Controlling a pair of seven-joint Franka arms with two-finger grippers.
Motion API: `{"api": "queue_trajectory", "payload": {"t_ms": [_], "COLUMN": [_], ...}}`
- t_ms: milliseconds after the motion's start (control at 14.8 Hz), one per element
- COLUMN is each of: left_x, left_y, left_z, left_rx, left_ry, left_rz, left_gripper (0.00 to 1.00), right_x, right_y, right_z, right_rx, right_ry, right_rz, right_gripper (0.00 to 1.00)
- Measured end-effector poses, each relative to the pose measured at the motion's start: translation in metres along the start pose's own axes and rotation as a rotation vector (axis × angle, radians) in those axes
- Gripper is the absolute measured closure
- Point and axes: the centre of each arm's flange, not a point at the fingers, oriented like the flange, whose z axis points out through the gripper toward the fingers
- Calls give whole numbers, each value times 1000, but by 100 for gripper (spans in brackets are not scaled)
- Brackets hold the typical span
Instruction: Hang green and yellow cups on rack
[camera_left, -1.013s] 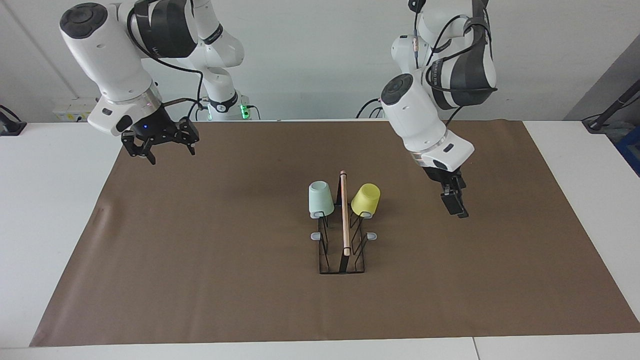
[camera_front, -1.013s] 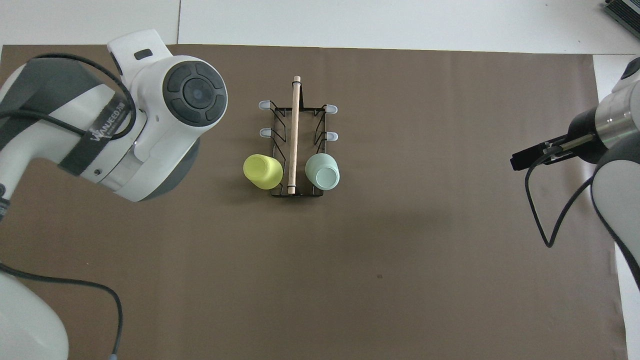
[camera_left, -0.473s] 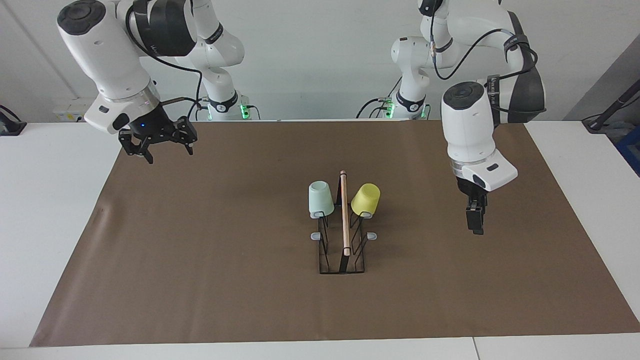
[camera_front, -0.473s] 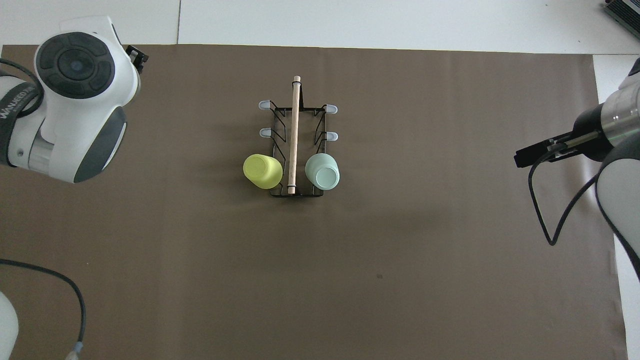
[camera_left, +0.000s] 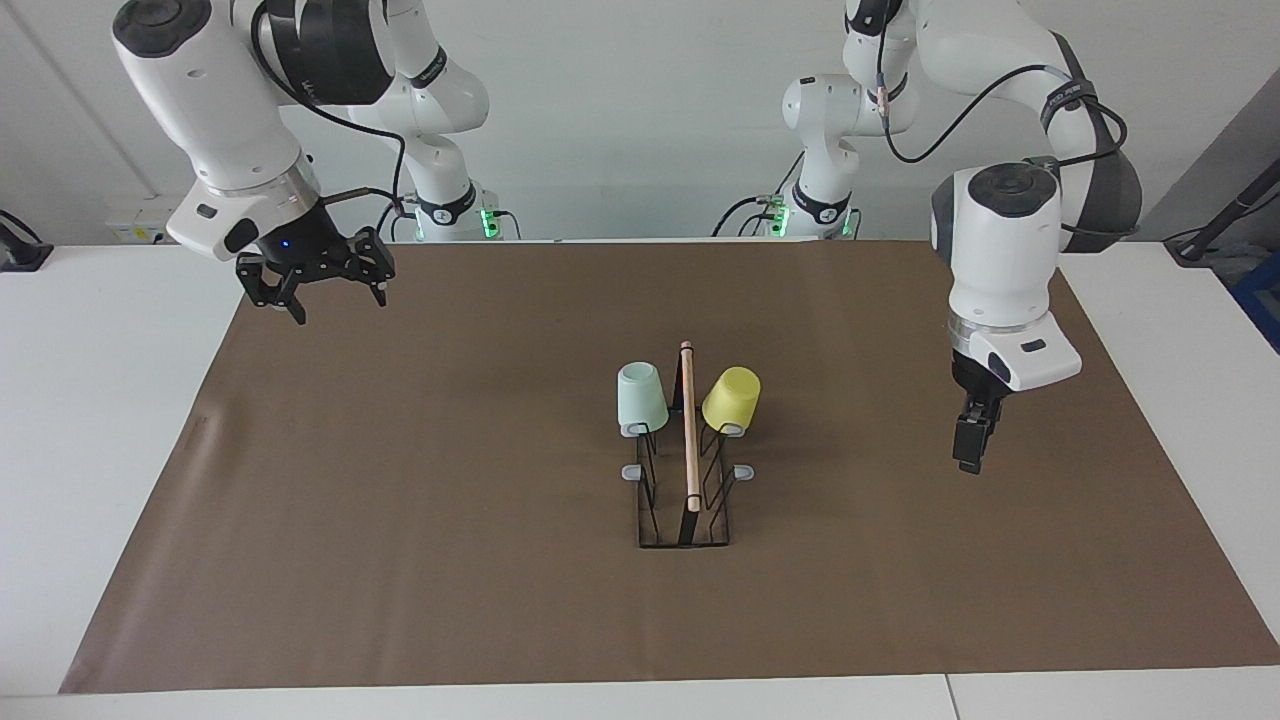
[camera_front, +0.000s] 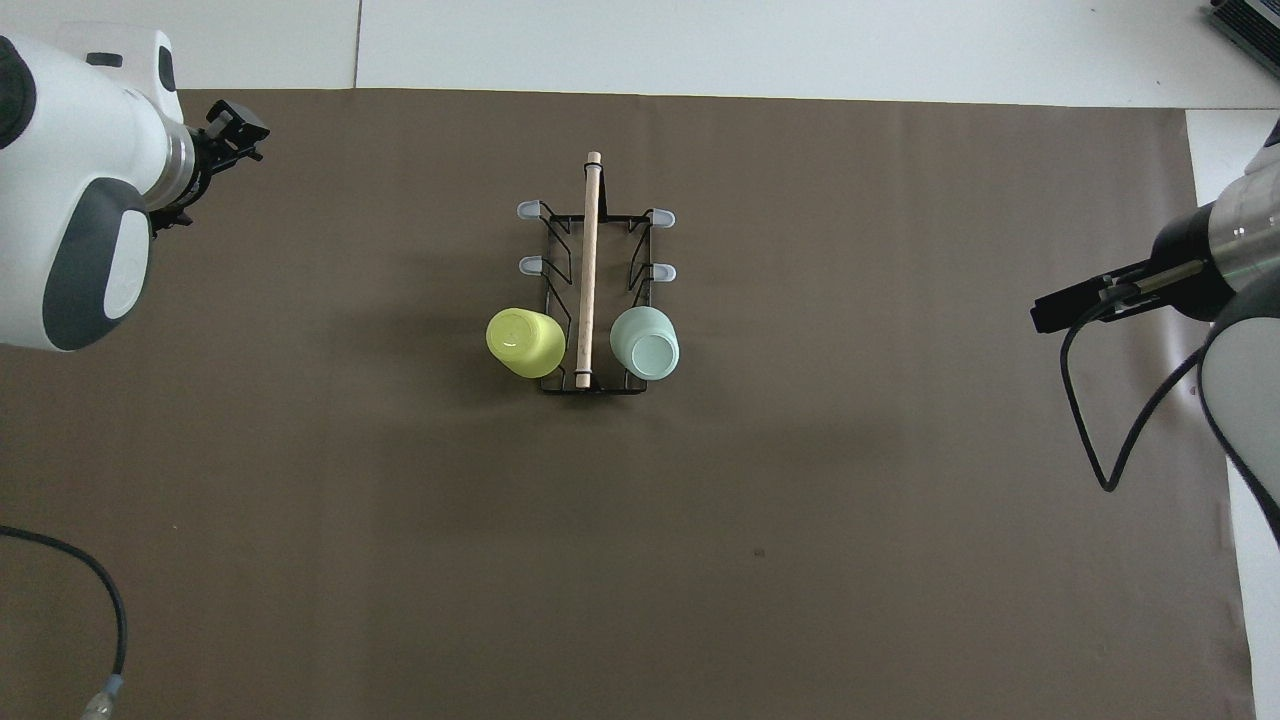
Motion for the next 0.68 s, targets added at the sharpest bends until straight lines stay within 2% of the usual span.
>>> {"api": "queue_trajectory", "payload": {"t_ms": [203,675], "left_x": [5,8], "left_y": [-12,-44], "left_z": [-16,-44], "left_rx": [-25,-21], "left_ry": [-50,-149], "left_rz": [81,431], "left_gripper": [0,0], "right_x": [0,0], "right_y": [1,1], "right_z": [0,-1], "right_rx": [0,0], "right_ry": [-1,0], "right_rz": [2,21], "right_gripper": [0,0]}}
